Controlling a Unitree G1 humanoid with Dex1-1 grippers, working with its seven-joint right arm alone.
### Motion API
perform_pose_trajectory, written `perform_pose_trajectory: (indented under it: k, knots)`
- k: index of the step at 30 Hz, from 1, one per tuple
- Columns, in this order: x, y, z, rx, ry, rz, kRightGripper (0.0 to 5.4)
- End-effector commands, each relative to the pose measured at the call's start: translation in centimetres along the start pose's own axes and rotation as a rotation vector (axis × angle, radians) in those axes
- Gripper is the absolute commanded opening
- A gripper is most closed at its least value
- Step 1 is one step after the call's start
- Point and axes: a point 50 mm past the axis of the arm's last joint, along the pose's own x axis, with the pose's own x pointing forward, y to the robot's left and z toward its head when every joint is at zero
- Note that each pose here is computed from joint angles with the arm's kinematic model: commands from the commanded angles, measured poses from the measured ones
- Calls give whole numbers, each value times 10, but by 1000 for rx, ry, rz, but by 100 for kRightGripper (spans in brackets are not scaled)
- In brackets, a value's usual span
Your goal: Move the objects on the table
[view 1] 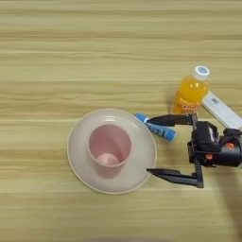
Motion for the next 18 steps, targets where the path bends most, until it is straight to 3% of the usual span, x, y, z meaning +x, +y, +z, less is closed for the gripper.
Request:
perform_pose_trajectory:
  k: [1,18]
  knots:
    - [-2,-11,13,-95,10,-44,538]
    - [11,-14,-8,-60,83,-94,538]
